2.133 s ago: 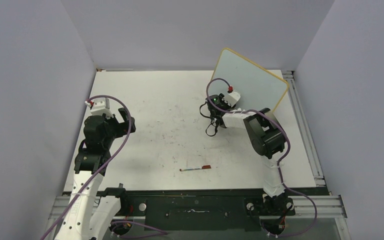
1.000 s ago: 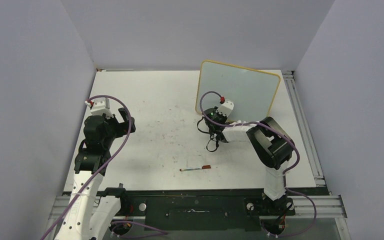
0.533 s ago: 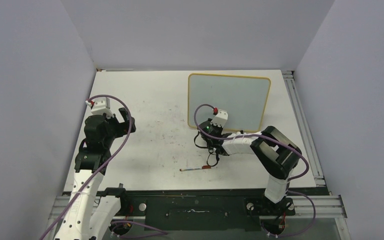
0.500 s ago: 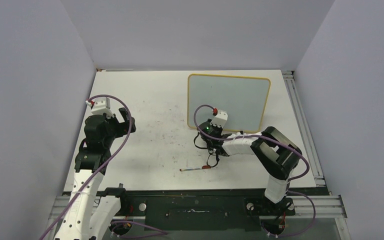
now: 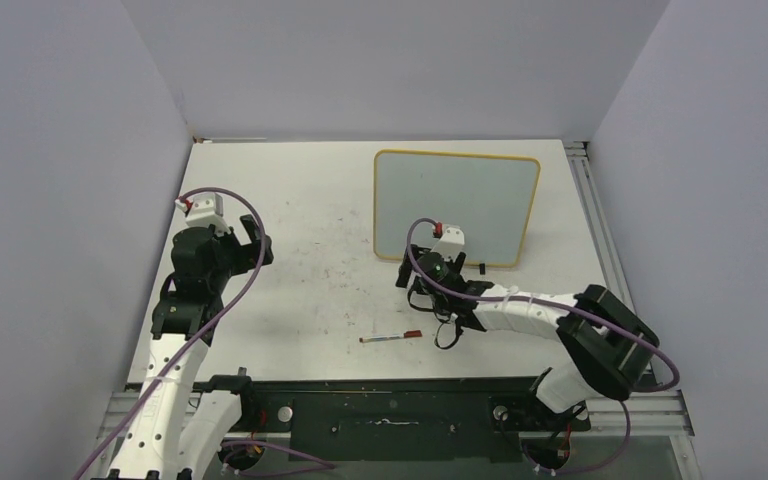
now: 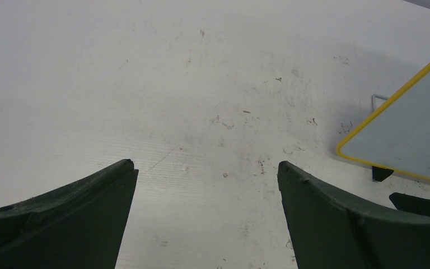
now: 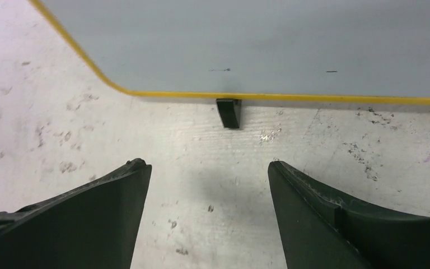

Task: Write a sentence on the whiteboard
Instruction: Open the whiteboard marker at the center of the board.

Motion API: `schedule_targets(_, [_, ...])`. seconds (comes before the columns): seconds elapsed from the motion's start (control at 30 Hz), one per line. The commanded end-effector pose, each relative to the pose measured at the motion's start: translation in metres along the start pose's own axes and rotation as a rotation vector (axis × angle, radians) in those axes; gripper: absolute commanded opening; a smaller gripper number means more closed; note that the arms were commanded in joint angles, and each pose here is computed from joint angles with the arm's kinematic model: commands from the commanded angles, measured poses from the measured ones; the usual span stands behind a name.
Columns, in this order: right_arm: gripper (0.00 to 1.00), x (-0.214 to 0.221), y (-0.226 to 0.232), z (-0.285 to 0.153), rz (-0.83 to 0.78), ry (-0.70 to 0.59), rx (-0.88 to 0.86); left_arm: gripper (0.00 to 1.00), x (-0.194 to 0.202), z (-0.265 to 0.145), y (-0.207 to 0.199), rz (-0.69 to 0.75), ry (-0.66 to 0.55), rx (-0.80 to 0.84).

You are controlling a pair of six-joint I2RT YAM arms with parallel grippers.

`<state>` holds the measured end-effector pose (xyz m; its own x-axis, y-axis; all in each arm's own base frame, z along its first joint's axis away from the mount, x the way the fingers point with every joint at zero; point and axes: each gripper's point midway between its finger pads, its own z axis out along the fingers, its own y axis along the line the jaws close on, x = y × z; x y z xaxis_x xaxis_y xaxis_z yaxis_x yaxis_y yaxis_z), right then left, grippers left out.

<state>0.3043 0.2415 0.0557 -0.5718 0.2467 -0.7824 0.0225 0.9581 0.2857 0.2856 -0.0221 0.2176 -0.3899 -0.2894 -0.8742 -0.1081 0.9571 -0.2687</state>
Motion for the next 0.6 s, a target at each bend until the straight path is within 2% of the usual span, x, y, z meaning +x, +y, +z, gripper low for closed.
schedule_targets(0.0, [0.79, 0.002, 0.024, -0.033, -0.121, 0.052, -0.220, 0.96, -0.017, 0.000, -0.007, 0.008, -0.050, 0.029])
schedule_targets(0.13, [0.78, 0.027, 0.037, -0.058, -0.272, 0.170, -0.417, 0.96, -0.016, 0.000, -0.009, 0.008, -0.043, 0.039])
schedule_targets(0.33, [0.78, 0.058, 0.055, -0.094, -0.349, 0.286, -0.680, 0.96, -0.015, -0.001, -0.009, 0.007, -0.044, 0.043])
schedule_targets(0.57, [0.76, 0.074, 0.070, -0.095, -0.543, 0.334, -0.742, 0.96, -0.013, 0.001, -0.009, 0.008, -0.033, 0.041])
